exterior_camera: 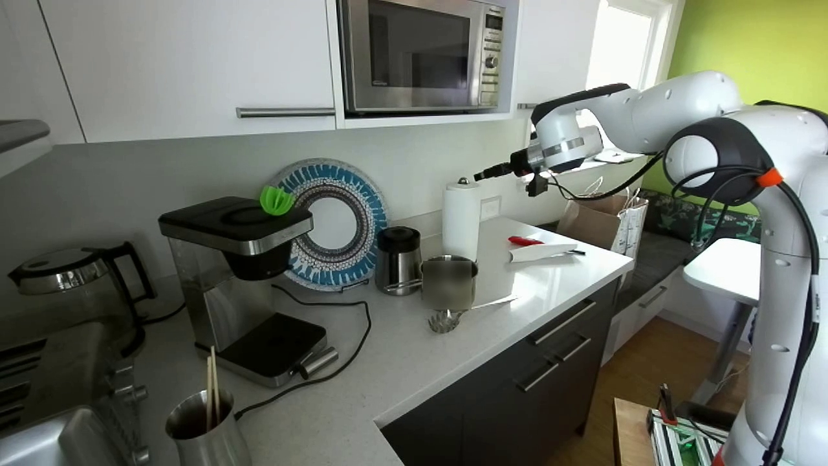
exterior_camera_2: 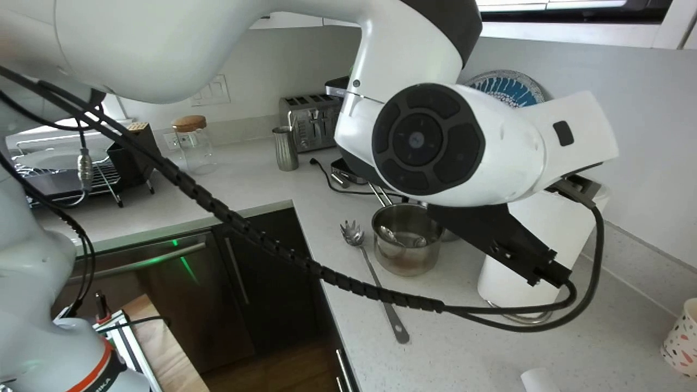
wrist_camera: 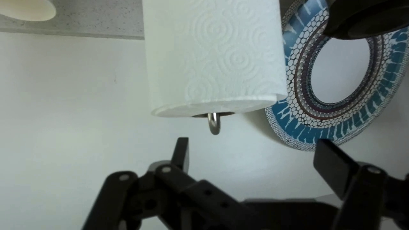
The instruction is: Pick up the paper tower roll stand and move it to the left together with the paper towel roll
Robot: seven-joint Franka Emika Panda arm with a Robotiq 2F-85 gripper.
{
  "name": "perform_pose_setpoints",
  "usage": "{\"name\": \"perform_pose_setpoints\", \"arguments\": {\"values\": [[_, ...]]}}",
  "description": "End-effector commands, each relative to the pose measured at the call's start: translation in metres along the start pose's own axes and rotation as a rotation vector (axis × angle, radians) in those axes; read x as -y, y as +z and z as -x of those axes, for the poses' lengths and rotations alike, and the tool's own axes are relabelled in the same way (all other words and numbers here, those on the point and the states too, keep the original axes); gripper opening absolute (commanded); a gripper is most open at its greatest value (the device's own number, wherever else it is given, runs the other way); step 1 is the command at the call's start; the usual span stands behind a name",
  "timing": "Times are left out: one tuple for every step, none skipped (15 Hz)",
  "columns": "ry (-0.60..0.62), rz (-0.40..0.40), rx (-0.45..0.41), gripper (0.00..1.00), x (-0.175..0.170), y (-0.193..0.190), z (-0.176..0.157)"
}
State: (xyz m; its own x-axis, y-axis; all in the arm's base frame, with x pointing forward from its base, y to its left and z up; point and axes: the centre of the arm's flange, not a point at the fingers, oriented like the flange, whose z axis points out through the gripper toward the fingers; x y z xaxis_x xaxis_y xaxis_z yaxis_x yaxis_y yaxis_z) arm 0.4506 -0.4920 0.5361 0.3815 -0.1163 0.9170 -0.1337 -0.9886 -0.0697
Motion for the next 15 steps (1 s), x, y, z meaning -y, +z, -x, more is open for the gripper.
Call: {"name": "perform_pose_setpoints", "arguments": {"values": [[-0.053,0.054,-0.029,1.0,-0.027,0.018,0.003],[-0.069,0.065,-0.03,1.0,-0.032,0.025,0.002],[-0.076,0.073,-0.028,1.0,-0.035,0.029,0.002],[-0.082,0.082,-0.027,1.0,-0.038,0.036,0.002],[-0.086,0.085,-0.027,1.0,-0.04,0.041,0.001],[-0.093,0.092,-0.026,1.0,-0.04,0.047,0.002],[-0.1,0.093,-0.026,1.0,-0.04,0.052,0.001],[-0.106,0.093,-0.028,1.0,-0.04,0.057,0.001],[-0.109,0.092,-0.028,1.0,-0.039,0.062,0.0],[-0.118,0.09,-0.03,1.0,-0.038,0.066,-0.001],[-0.126,0.086,-0.03,0.96,-0.036,0.07,-0.002],[-0.138,0.078,-0.035,0.85,-0.033,0.072,-0.002],[-0.149,0.076,-0.039,0.83,-0.031,0.074,-0.004],[-0.161,0.071,-0.041,0.78,-0.027,0.075,-0.005],[-0.171,0.069,-0.043,0.63,-0.023,0.076,-0.007]]}}
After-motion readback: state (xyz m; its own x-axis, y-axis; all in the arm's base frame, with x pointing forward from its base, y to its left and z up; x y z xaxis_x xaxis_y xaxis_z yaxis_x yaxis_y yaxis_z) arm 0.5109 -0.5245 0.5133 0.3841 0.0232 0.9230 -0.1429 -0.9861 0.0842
